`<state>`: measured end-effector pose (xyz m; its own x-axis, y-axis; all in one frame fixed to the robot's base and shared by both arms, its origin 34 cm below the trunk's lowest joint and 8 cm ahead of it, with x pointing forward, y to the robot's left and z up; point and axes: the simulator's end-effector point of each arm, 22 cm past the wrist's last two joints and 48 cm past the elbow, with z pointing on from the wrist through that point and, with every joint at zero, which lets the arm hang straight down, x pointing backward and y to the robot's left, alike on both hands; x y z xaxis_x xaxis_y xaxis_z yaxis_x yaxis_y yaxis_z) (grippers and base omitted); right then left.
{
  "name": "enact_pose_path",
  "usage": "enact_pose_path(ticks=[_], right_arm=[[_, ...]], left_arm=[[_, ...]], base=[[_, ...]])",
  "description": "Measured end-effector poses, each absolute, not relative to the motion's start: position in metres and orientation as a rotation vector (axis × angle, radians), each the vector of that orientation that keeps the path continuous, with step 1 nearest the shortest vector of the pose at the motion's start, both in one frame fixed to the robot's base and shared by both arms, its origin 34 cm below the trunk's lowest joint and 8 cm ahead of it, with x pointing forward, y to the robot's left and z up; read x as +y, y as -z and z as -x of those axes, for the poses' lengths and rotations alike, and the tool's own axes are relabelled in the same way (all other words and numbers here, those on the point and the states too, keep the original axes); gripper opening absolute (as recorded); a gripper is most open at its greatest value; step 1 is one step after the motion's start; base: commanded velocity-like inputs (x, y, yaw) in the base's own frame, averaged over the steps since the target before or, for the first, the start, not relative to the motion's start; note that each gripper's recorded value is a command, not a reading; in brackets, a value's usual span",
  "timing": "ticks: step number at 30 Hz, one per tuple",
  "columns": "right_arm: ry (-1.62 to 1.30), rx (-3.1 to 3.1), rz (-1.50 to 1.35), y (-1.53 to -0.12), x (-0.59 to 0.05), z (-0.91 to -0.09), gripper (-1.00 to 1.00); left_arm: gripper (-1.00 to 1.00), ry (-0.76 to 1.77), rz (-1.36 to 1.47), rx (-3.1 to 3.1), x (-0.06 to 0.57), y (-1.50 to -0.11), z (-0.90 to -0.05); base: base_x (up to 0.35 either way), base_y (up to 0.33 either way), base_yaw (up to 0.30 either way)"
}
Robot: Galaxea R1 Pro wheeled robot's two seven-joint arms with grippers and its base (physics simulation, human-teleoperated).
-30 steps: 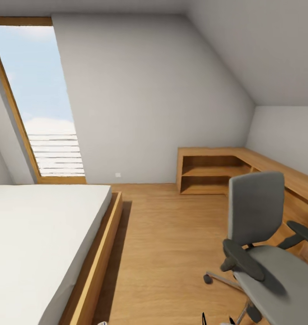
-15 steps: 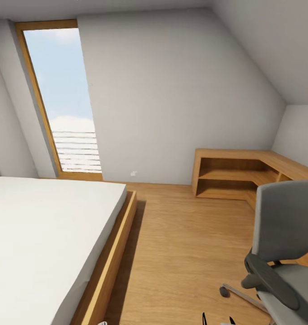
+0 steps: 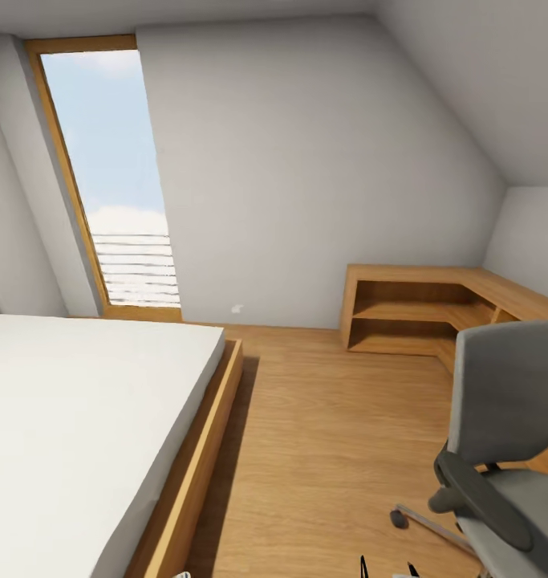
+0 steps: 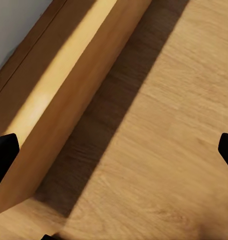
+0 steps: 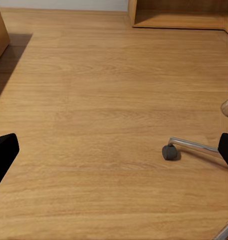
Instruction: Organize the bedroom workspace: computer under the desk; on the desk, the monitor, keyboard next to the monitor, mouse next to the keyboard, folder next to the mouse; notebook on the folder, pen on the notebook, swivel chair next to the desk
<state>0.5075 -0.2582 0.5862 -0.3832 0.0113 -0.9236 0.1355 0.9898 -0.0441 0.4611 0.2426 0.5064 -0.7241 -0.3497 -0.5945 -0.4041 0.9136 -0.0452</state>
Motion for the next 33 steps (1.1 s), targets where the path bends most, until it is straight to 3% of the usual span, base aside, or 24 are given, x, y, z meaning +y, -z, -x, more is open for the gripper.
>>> enact_pose_path(ticks=[33], right_arm=[[0.131, 1.952, -0.105, -0.5894, -0.2577, -0.5093, 1.00]], left_arm=[[1.00, -0.108, 0.531, 2.441, 0.2398, -0.5095, -0.4638]], base=[[0.061, 0.002, -0.050]])
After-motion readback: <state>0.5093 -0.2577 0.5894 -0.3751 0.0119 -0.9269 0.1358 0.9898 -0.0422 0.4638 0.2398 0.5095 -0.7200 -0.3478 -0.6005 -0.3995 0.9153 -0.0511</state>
